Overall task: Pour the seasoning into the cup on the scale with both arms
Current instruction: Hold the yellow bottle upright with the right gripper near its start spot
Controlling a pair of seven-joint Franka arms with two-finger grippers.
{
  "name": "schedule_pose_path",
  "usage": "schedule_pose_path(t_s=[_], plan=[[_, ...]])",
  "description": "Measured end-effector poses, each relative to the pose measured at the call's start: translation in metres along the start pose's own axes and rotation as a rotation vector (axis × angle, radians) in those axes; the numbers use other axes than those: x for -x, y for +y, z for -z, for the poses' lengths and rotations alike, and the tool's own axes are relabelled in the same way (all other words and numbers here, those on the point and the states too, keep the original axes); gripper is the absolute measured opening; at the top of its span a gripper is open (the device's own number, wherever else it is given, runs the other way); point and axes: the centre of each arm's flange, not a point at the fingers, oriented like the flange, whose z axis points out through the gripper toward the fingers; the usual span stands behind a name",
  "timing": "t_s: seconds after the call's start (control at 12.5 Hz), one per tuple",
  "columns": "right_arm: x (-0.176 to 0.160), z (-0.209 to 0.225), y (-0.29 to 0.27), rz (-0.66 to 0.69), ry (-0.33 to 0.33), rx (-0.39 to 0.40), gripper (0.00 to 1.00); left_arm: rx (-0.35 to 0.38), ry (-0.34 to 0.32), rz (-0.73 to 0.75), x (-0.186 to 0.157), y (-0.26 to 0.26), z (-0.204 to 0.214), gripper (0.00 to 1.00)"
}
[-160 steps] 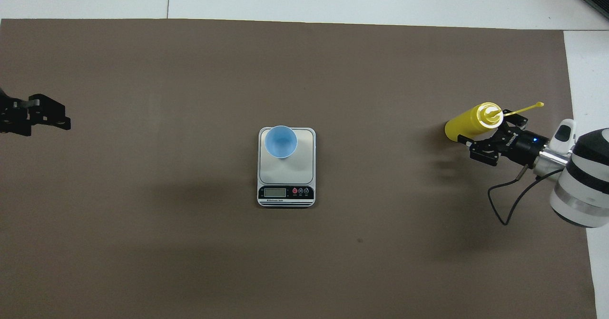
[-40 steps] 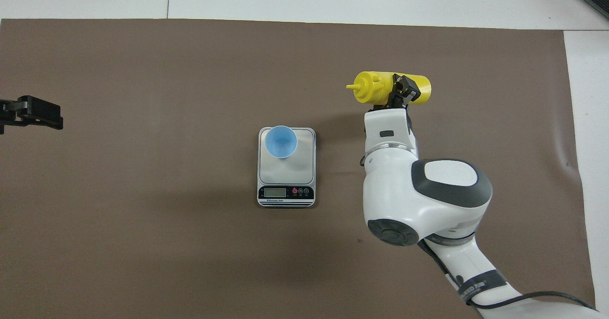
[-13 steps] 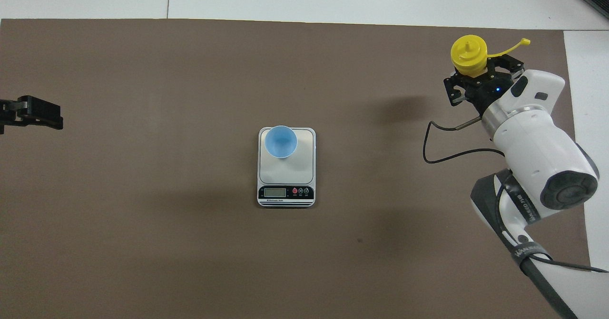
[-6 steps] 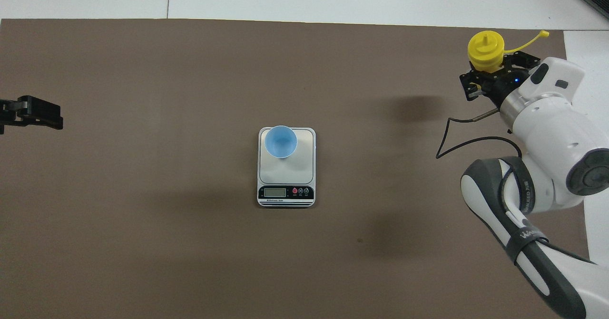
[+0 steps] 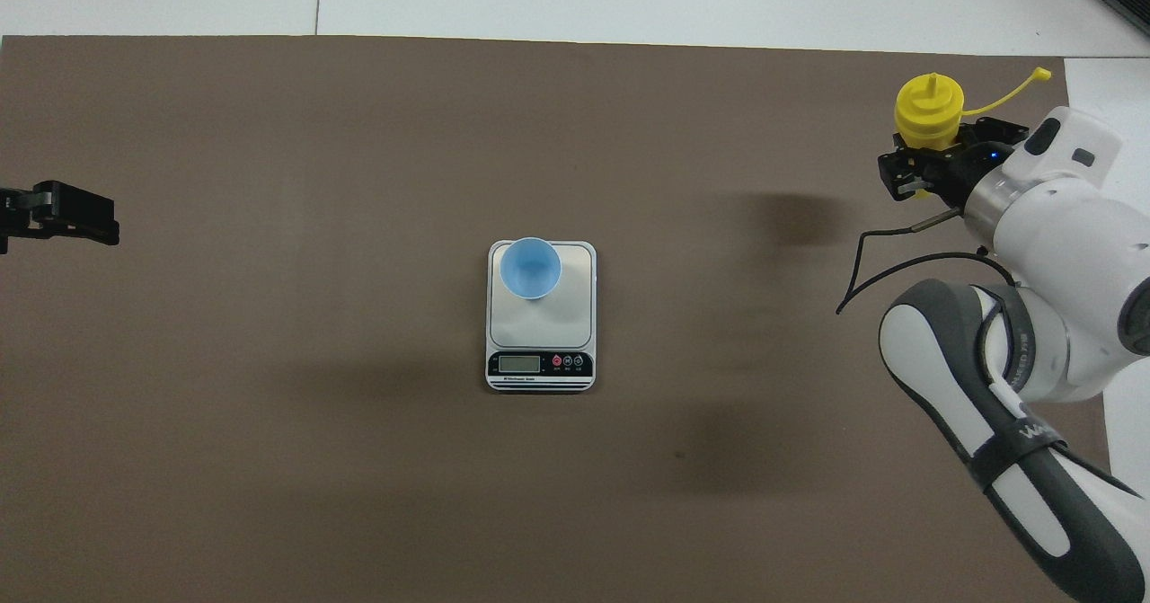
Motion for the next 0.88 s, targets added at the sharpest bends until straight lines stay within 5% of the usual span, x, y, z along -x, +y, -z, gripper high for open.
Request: schedule_pose_path(t_s=[0.56,0.88], plan=[[0.010,0.007,0.013,0.004,0.004,-0.088,0.48,0.000,0.000,0.000,0.000,0.000,0.000,1.00],[0.025,0.006,0.018,0.012,0.060,-0.142,0.48,0.000,0.000,0.000,0.000,0.000,0.000,1.00]])
